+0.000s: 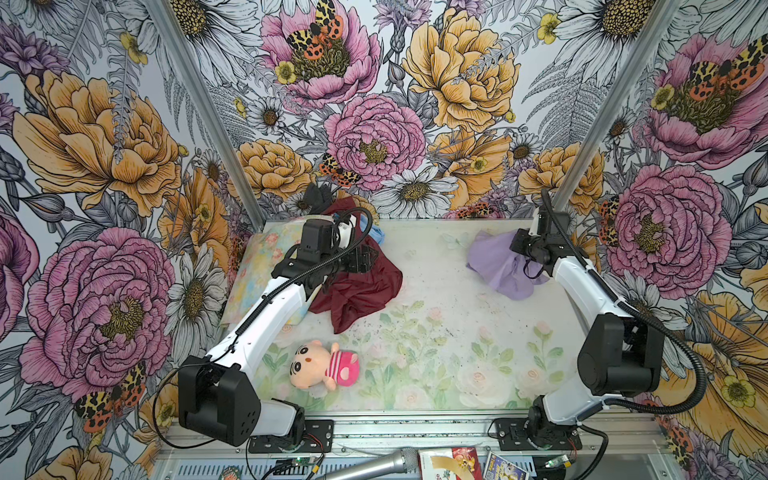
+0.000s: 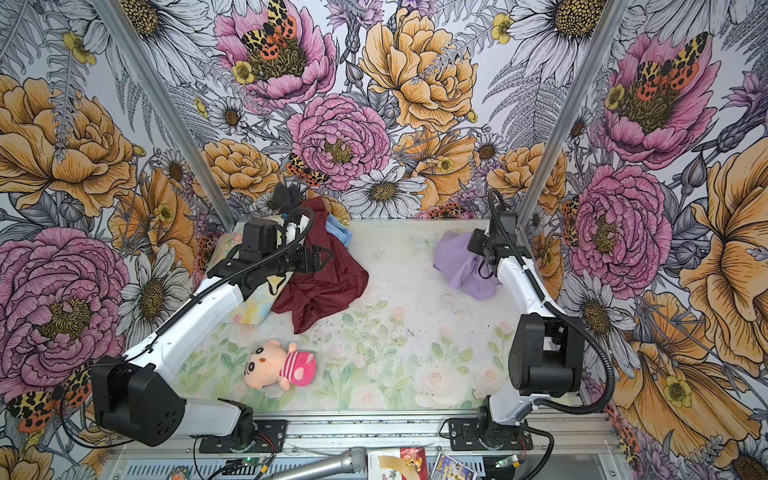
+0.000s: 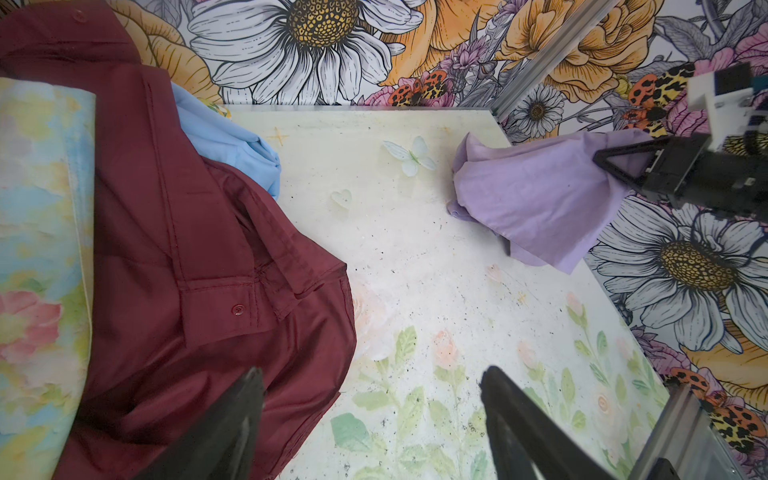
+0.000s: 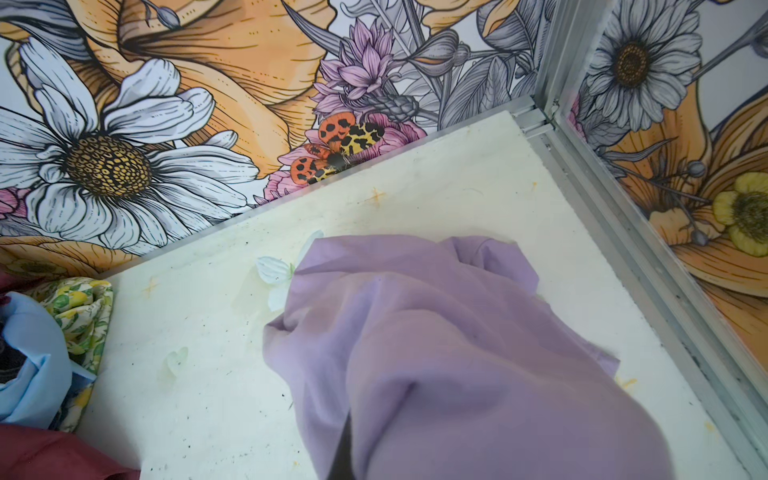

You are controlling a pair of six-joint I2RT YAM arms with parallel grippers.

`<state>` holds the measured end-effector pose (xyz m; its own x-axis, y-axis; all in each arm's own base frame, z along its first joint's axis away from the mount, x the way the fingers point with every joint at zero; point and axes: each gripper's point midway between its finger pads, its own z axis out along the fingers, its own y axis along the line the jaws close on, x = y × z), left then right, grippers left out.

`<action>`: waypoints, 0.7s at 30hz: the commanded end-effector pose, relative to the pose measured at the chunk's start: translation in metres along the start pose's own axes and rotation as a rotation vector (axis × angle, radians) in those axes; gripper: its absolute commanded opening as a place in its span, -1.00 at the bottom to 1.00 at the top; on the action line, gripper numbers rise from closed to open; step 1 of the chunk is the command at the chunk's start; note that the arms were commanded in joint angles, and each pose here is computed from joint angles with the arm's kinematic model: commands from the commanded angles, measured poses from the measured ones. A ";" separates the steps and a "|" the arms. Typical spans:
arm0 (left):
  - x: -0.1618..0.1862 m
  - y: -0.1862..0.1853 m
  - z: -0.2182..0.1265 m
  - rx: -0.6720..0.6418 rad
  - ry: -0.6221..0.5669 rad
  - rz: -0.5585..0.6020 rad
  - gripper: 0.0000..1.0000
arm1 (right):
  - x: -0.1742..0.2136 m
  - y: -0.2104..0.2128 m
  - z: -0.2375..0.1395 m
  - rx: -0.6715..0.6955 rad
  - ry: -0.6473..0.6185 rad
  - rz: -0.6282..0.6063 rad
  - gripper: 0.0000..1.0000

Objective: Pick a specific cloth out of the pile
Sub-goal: 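Lower the lavender shirt onto the open table and release it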

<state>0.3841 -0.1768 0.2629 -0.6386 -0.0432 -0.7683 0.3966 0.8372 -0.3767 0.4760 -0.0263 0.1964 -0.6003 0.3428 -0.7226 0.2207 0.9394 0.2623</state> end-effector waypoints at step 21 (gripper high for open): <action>-0.006 0.004 -0.002 0.000 -0.037 -0.005 0.67 | 0.042 -0.023 0.134 0.165 0.303 -0.068 -1.00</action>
<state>0.3852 -0.1762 0.2630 -0.6346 -0.0457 -0.7715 0.3966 0.8375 -0.3758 0.5445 -0.0313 0.0789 -0.7964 0.3049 -0.5223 0.2800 0.9514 0.1284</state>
